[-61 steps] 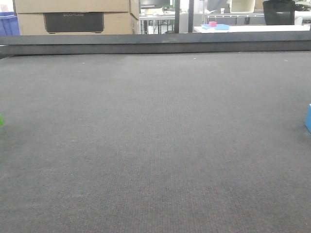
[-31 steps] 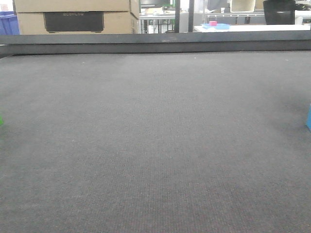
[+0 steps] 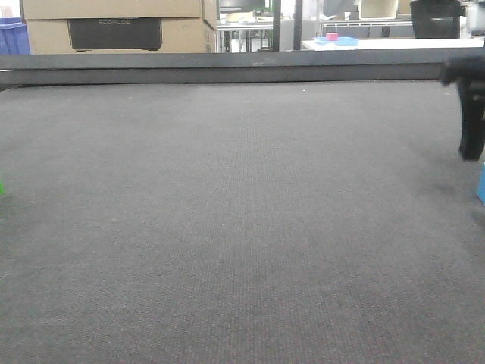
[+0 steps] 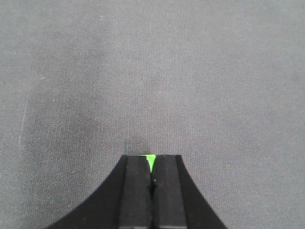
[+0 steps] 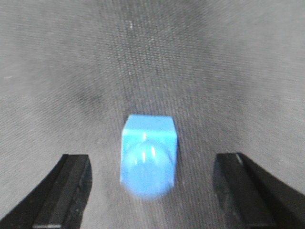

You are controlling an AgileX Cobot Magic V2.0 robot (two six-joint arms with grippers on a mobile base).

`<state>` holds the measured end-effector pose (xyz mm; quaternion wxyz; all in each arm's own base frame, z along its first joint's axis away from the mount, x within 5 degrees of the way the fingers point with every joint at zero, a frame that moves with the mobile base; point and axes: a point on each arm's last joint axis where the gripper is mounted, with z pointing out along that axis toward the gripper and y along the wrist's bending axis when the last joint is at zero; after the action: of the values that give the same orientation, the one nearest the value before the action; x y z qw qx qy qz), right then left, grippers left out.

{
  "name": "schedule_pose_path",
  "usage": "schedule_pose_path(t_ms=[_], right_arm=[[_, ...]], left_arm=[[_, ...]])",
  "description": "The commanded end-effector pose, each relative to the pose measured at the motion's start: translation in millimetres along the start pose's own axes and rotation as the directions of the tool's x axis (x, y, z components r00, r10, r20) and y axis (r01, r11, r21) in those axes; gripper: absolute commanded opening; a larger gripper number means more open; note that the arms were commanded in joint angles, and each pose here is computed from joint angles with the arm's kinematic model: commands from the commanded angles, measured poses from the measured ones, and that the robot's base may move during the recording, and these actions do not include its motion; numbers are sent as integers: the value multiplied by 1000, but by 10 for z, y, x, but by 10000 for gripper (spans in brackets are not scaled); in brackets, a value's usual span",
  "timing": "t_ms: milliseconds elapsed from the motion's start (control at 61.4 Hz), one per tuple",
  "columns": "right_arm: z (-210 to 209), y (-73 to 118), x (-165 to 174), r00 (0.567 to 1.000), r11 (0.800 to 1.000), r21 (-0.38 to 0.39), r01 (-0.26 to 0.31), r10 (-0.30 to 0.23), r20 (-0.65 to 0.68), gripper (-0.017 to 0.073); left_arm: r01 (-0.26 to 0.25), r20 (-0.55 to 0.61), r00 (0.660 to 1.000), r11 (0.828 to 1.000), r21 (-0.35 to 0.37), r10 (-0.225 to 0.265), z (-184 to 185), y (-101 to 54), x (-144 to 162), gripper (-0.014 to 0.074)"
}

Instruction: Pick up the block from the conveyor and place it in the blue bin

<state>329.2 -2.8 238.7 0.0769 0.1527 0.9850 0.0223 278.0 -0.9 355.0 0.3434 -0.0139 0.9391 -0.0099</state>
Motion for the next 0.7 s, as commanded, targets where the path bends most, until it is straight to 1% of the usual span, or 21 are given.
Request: schedule_pose_path(t_ms=[0,114,228,261,293,326,359,375,407,424,473,489,570,684], right_arm=[[122,10,-48,1000,1000,6,-7,7,-21,412],[289,13,-71,998,1000,19,-8,9,-63,412],[367,20,-102,998,1000,17,-8,9,-57,411],[386,22,-111,998,1000,17,-8,9,-54,391],[386,22,-111,998,1000,17,-8,9,-54,356],[386,22,-111,998,1000,17,-8,9,-54,288],[386,22,-111,998,1000,17,-8,9,-54,214],[386,22,-111,998,1000,17,-8,9,-54,172],[386,22,-109,998,1000,17,-8,9,-56,82],[386,22,-109,998,1000,17,-8,9,-56,12],[386,20,-103,998,1000,19,-8,9,-63,-145],[386,19,-100,998,1000,20,-8,9,-66,-166],[335,15,-80,997,1000,21,-8,9,-70,-162],[232,5,-38,997,1000,23,-7,9,-78,-162]], left_arm=[[15,8,1000,1000,5,-15,-5,4,-18,-111],[15,8,1000,1000,5,-15,-5,4,-18,-111],[17,6,1000,1000,7,-17,-5,2,-16,-111],[24,2,1000,1000,7,-24,-5,2,-12,-111],[35,-4,999,999,7,-35,-5,2,-7,-111],[54,-17,998,999,6,-54,-5,3,5,-111],[85,-31,996,996,1,-85,-5,5,17,-111],[105,-36,994,994,-1,-105,-6,6,23,-111],[123,-47,991,992,-3,-123,2,6,30,-111],[133,-55,990,991,-4,-133,5,6,31,-111],[140,-80,987,990,-9,-140,22,5,20,-111],[140,-92,986,990,-11,-140,36,5,15,-111],[136,-175,975,990,-26,-139,93,7,-5,-111],[128,-289,947,991,-50,-137,239,11,-63,-111]])
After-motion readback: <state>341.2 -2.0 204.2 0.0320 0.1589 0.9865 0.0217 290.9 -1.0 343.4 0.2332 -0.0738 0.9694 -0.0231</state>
